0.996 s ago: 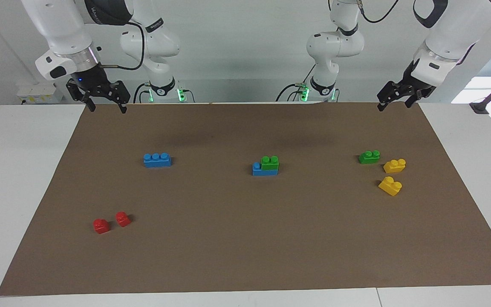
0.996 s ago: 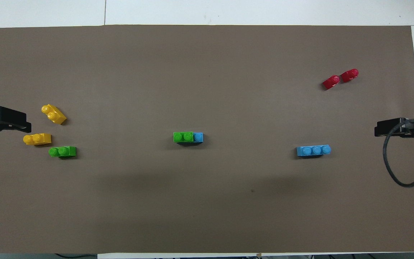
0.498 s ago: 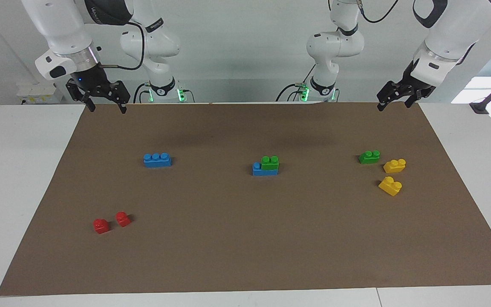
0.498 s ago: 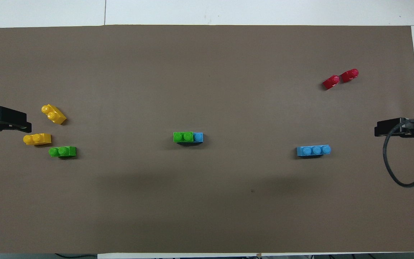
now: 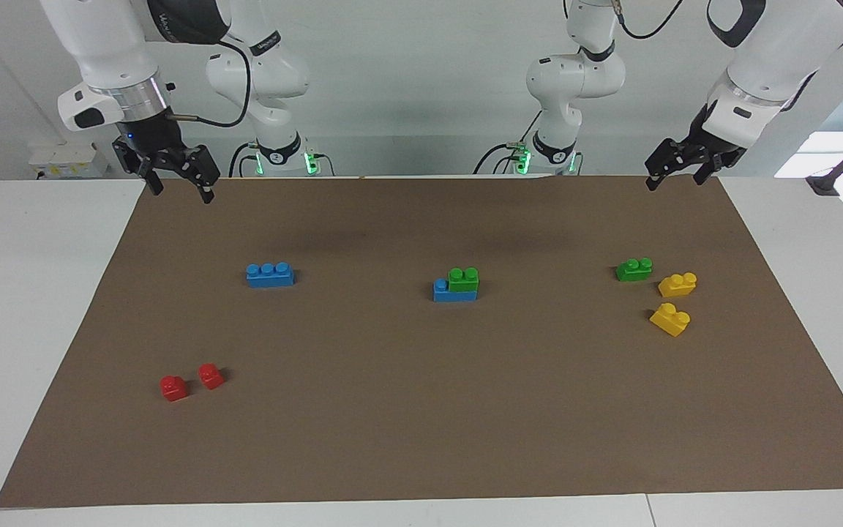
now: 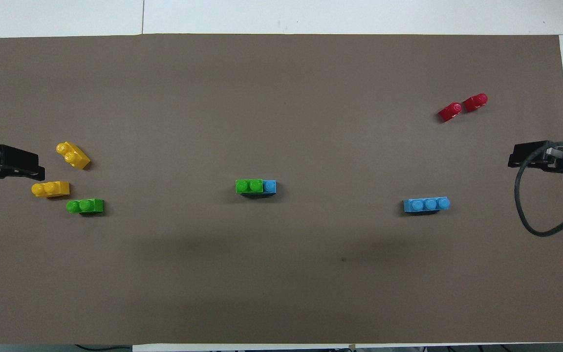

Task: Remove green block with left arm and hold with right
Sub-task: 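Move the left gripper and the right gripper toward the green-blue brick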

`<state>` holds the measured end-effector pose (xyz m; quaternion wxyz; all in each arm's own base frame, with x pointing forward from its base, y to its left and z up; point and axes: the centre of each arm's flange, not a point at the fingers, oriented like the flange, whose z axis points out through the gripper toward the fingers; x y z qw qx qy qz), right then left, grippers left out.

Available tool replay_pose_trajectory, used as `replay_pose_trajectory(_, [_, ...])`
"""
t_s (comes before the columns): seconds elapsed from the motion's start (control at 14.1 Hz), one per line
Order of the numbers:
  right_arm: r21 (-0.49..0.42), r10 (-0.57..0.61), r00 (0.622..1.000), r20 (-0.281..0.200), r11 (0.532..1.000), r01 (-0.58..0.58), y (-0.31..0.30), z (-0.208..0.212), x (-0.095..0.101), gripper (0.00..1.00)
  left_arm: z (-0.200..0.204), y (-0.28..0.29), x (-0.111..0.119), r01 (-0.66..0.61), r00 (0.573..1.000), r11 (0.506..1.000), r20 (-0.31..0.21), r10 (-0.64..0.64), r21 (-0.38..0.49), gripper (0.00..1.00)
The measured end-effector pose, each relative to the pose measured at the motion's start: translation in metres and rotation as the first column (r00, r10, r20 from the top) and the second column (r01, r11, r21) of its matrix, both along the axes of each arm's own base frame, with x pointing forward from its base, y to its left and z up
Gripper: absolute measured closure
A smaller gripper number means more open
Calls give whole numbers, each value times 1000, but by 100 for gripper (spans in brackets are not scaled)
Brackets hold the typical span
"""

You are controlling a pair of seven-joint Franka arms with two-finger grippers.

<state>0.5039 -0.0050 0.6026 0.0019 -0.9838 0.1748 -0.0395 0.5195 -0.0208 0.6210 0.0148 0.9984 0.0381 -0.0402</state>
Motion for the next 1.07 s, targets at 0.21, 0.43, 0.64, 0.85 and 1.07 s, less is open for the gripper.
replay_pose_trajectory(0.21, [20,-201,980,-8,979,201,16,-4,0,0,0,0,0,-10,1000,1000,-1,10,1,0])
replay_pose_trajectory(0.43, [68,-362,931,-39,929,364,28,-11,2,0,0,-4,0,-93,996,996,-3,93,8,0])
replay_pose_trajectory(0.64, [104,-478,875,-80,869,484,32,-18,5,0,-1,-26,-2,-265,964,964,-9,265,28,0])
replay_pose_trajectory(0.85, [151,-590,794,-146,780,607,38,-23,7,0,-4,-64,-6,-517,855,854,-6,518,60,0])
replay_pose_trajectory(1.07, [196,-650,722,-237,696,691,46,-31,11,0,-8,-102,-13,-734,678,675,18,735,72,0])
